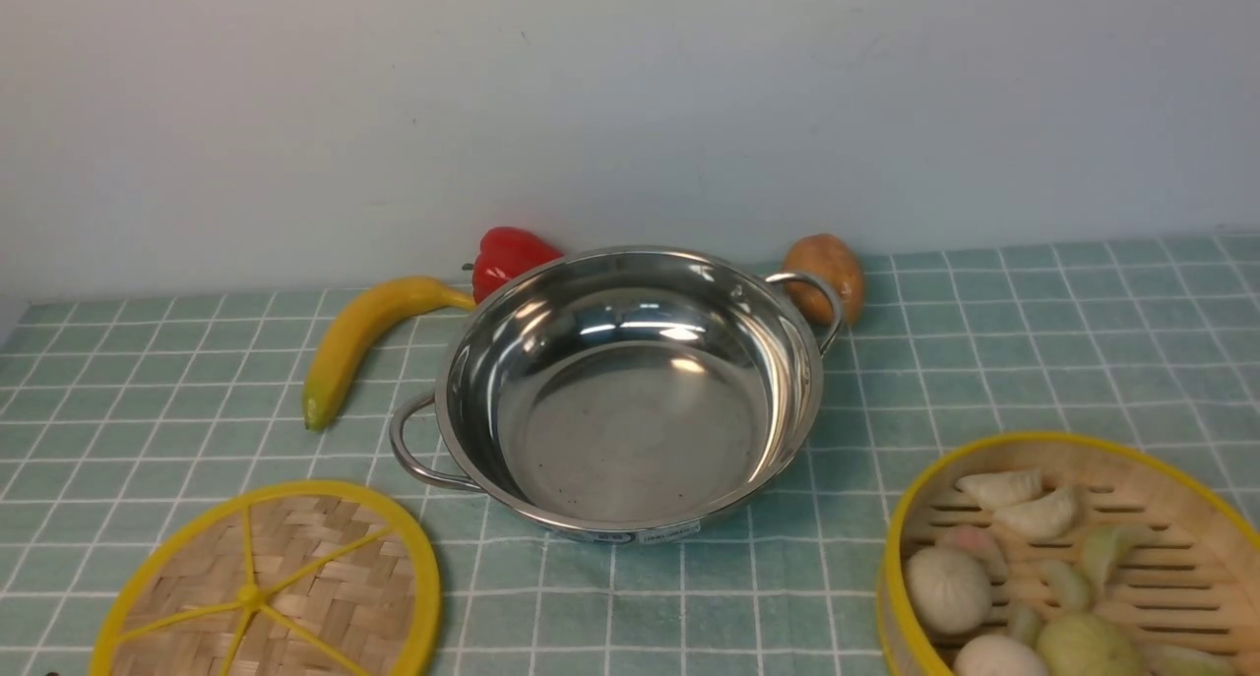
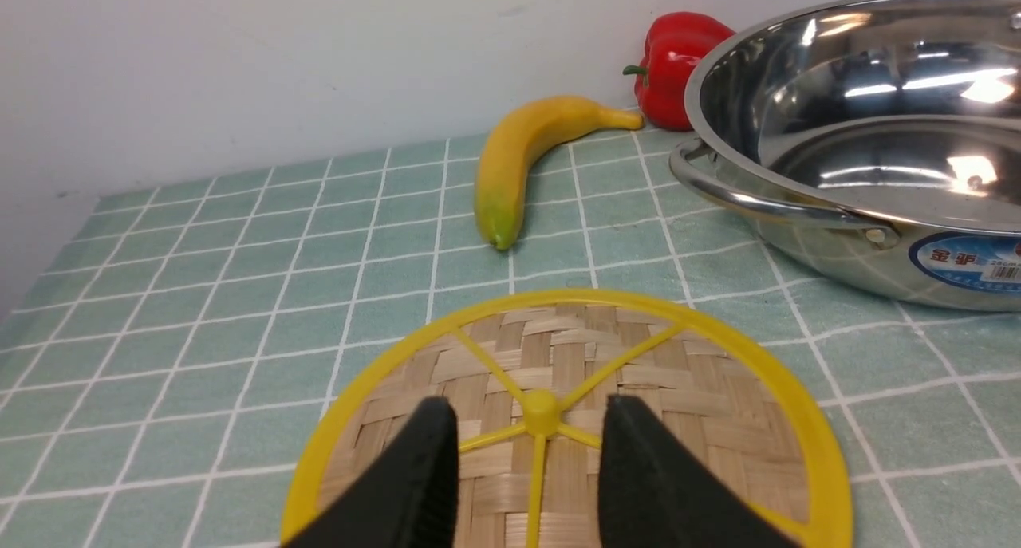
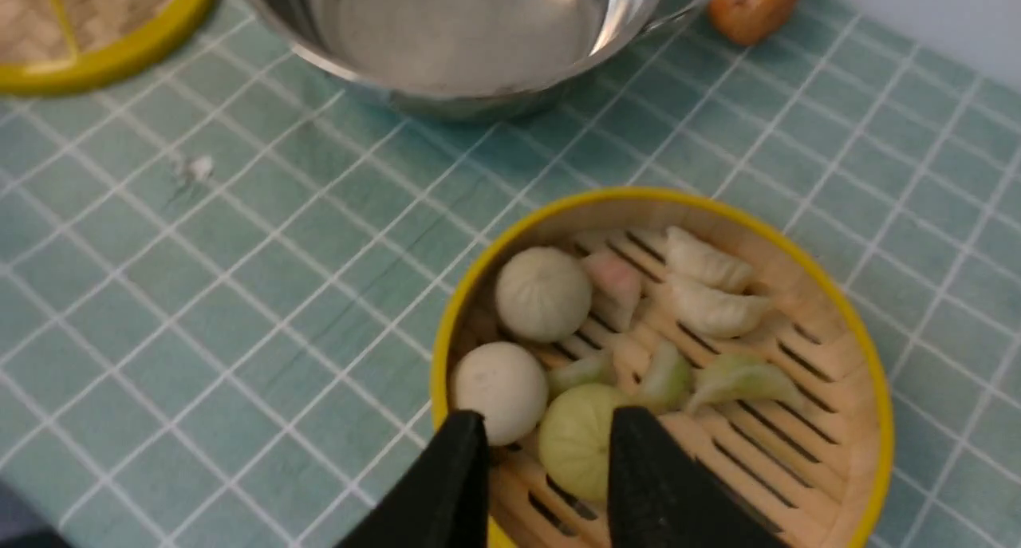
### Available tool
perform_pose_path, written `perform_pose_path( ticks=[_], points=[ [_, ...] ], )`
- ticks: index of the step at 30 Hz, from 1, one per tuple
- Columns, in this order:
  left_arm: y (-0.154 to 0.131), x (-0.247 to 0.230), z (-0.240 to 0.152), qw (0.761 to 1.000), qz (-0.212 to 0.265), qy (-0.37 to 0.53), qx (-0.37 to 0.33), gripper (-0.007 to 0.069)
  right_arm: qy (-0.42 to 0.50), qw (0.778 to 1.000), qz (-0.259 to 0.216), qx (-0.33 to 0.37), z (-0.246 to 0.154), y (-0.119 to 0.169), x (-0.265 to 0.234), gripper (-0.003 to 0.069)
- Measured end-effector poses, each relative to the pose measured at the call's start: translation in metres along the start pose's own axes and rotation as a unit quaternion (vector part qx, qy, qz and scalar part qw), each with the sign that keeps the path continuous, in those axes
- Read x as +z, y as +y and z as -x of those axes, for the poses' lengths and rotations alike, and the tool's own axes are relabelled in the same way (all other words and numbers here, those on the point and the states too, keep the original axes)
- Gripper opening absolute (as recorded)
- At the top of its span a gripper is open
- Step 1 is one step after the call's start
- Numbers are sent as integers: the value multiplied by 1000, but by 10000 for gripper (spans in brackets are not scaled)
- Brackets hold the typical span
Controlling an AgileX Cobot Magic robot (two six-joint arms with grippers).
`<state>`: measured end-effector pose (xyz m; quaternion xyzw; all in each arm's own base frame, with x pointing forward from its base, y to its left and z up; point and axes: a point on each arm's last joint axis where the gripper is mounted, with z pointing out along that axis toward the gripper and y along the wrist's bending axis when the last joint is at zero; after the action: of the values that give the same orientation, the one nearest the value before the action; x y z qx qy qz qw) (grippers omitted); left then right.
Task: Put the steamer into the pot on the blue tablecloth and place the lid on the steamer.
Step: 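Reach for and grasp the rim of the bamboo steamer holding the buns with the right gripper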
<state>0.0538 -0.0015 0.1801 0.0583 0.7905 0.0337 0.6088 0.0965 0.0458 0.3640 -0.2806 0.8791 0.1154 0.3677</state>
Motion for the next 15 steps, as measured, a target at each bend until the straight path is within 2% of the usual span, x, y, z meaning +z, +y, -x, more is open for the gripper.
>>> perform_pose_path(
  ticks=[3, 7, 10, 15],
  points=[
    [0, 0, 0, 1000, 0, 0, 0, 243, 44, 998, 12, -35, 5, -2, 19, 240],
    [0, 0, 0, 1000, 0, 0, 0, 243, 127, 986, 23, -107, 10, 3, 52, 240],
    [0, 0, 0, 1000, 0, 0, 0, 243, 178, 966, 37, -183, 13, 21, 78, 237],
    [0, 0, 0, 1000, 0, 0, 0, 243, 216, 955, 31, -202, 14, 33, 99, 204]
  ],
)
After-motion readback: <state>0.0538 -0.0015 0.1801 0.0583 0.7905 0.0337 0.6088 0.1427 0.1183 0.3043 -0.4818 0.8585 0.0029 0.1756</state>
